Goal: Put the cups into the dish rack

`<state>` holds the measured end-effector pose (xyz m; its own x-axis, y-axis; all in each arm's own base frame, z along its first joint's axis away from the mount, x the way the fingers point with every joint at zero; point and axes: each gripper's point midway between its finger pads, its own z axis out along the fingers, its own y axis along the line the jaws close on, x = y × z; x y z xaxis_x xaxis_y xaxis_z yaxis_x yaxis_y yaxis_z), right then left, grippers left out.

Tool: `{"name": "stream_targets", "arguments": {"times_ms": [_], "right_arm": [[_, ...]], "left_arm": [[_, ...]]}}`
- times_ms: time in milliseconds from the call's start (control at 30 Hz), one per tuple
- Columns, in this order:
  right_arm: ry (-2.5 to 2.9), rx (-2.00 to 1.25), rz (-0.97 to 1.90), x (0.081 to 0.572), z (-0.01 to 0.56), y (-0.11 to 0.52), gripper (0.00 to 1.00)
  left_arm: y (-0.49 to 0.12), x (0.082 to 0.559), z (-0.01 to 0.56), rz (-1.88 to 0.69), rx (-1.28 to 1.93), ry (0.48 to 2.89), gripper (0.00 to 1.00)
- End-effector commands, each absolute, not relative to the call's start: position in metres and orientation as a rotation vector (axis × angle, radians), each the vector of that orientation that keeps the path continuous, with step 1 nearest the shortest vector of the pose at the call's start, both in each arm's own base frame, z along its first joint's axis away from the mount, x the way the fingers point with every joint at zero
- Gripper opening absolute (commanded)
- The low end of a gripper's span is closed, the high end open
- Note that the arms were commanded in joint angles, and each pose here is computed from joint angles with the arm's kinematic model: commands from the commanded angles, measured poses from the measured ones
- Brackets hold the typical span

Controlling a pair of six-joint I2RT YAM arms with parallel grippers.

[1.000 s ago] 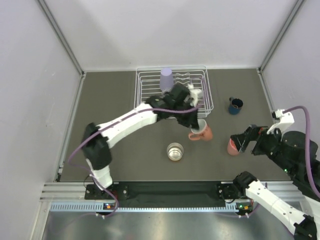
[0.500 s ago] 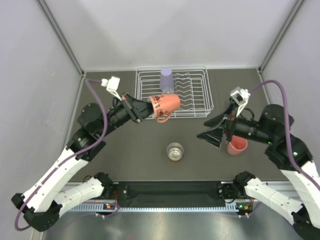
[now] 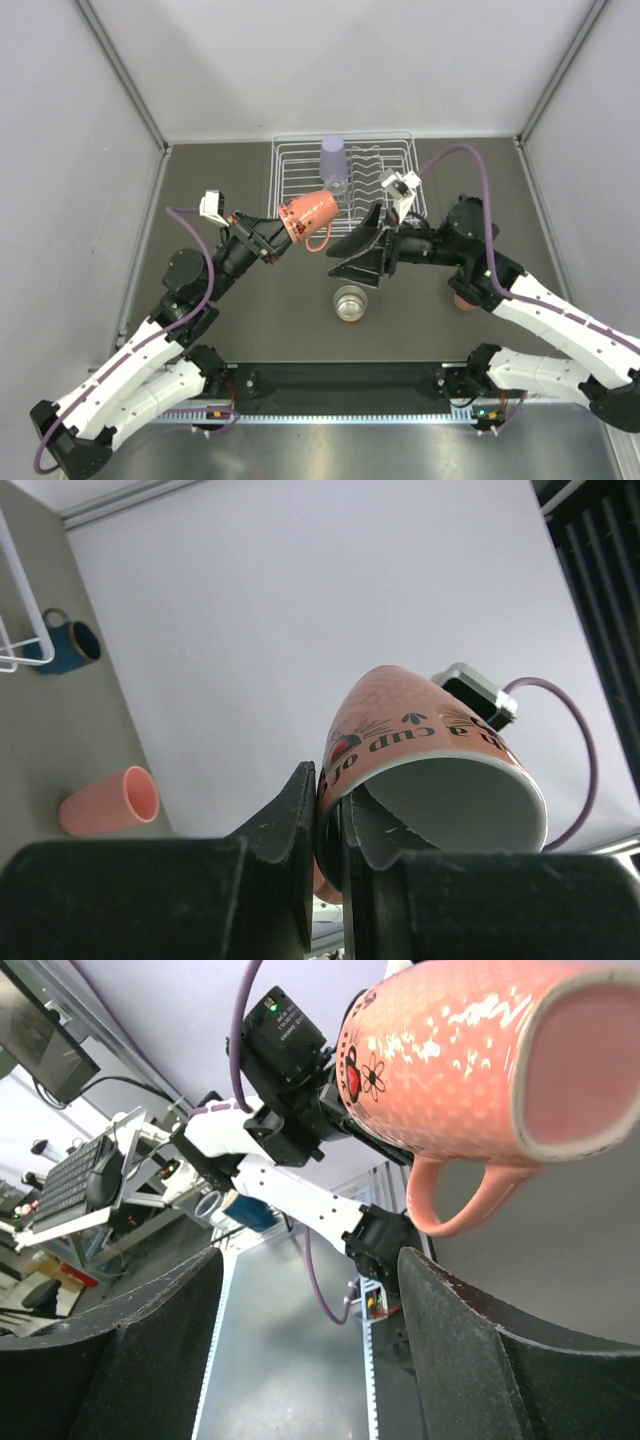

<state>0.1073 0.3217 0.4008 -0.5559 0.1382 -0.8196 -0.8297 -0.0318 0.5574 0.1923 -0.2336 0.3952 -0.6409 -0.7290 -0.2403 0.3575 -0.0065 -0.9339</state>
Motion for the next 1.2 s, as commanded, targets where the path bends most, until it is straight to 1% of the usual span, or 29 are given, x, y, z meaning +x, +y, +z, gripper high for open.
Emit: {"name": "stream_targets", "arguments": {"times_ms": [0,267,500,700,733,800,933,1100,1167], "right_arm": [[1.315,-0.712,1.665,0.11,0.448,0.328,0.68],[1.344,-0.684,1.658,0.114,0.438,0.334,0.65],[1.307,-0.686,1.706,0.116,0.453,0.345,0.63],[1.265,-0.693,1.741,0.115,0.466,0.35,0.57],[1.261,-0.69,1.75,0.115,0.468,0.35,0.54],[1.27,-0.689,1.754,0.118,0.467,0.354,0.52],[1.269,-0.702,1.781,0.117,0.467,0.359,0.44],[1.274,-0.718,1.794,0.118,0.464,0.364,0.42],[1.282,-0.725,1.795,0.119,0.461,0.367,0.37]], "left_arm": [[-0.21,0.167,0.464,-1.944,-0.37,1.188,0.0],[-0.215,0.161,0.468,-1.98,-0.332,1.203,0.0],[-0.215,0.154,0.474,-2.031,-0.308,1.173,0.0],[-0.218,0.155,0.466,-2.031,-0.307,1.194,0.0],[-0.218,0.157,0.464,-2.033,-0.316,1.194,0.0],[-0.219,0.156,0.461,-2.039,-0.313,1.193,0.0],[-0.222,0.159,0.454,-2.044,-0.323,1.211,0.0],[-0.224,0.159,0.453,-2.052,-0.314,1.215,0.0],[-0.226,0.16,0.452,-2.052,-0.313,1.222,0.0]]}}
